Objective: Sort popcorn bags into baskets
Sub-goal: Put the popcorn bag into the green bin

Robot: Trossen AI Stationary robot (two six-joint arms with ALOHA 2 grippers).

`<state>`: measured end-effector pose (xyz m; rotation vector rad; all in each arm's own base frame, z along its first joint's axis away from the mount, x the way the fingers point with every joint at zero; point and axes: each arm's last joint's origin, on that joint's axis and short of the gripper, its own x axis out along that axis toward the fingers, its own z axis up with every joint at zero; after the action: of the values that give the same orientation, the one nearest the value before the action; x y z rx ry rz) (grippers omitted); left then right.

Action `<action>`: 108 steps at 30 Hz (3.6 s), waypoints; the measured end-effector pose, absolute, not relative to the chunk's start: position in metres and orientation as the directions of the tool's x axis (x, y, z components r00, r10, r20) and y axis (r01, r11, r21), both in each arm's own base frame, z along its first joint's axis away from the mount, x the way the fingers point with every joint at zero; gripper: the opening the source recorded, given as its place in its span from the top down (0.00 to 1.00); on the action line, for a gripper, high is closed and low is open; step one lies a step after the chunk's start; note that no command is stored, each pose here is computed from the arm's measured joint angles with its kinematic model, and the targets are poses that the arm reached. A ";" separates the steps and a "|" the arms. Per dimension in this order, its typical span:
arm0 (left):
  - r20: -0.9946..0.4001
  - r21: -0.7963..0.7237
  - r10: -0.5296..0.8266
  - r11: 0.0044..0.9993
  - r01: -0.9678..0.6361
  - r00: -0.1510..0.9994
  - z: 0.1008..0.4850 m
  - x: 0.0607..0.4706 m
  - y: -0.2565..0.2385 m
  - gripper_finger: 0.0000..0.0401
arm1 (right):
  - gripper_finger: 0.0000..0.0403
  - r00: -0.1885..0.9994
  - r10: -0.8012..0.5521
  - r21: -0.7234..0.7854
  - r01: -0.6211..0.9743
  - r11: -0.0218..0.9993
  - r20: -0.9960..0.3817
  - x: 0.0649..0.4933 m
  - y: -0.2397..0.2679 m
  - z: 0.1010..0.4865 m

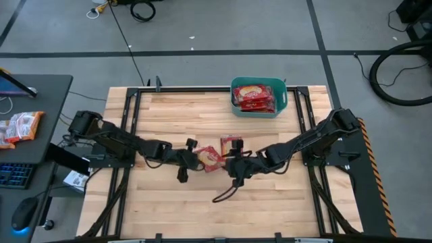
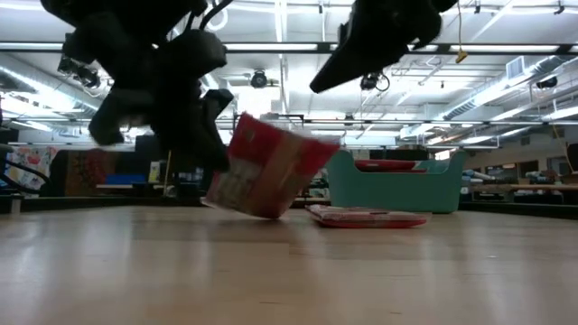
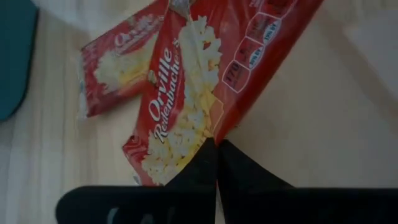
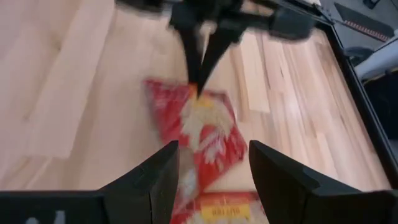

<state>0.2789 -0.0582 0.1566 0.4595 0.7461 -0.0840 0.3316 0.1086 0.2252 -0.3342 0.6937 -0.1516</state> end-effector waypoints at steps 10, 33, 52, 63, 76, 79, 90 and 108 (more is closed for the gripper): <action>-0.620 0.117 -0.030 0.985 0.130 0.784 0.177 0.280 -0.037 0.99 | 0.51 0.782 -0.231 -0.372 -0.001 0.928 -0.579 0.336 0.112 0.223; -0.488 0.009 -0.153 0.984 0.180 0.859 0.190 0.289 -0.036 0.96 | 0.83 0.766 -0.221 -0.383 -0.036 0.923 -0.604 0.335 0.111 0.221; -0.461 0.064 -0.054 0.993 0.094 0.886 0.215 0.273 -0.030 0.73 | 0.91 0.685 -0.279 -0.390 -0.008 0.921 -0.673 0.328 0.107 0.220; -0.459 0.141 0.018 0.989 0.053 0.888 0.242 0.243 -0.024 0.73 | 0.91 0.577 -0.467 -0.469 0.159 0.869 -0.669 0.325 0.102 0.262; -0.437 0.143 0.017 0.988 0.051 0.899 0.259 0.222 -0.022 0.73 | 0.91 0.451 -0.607 -0.547 0.271 0.792 -0.655 0.313 0.087 0.306; -0.427 0.140 0.016 0.989 0.049 0.904 0.264 0.214 -0.021 0.73 | 0.91 0.420 -0.632 -0.565 0.286 0.774 -0.652 0.312 0.079 0.313; -0.447 0.106 0.017 0.994 0.034 0.894 0.270 0.199 -0.019 0.73 | 0.90 0.337 -0.676 -0.575 0.357 0.736 -0.656 0.314 0.044 0.330; -0.458 0.103 0.018 0.994 0.033 0.889 0.268 0.198 -0.019 0.73 | 0.90 0.235 -0.715 -0.610 0.391 0.690 -0.658 0.302 0.023 0.334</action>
<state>0.1981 -0.0193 0.2685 0.1087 0.4757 -0.0080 0.3023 0.0227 0.3336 -0.3496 1.0915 -0.7797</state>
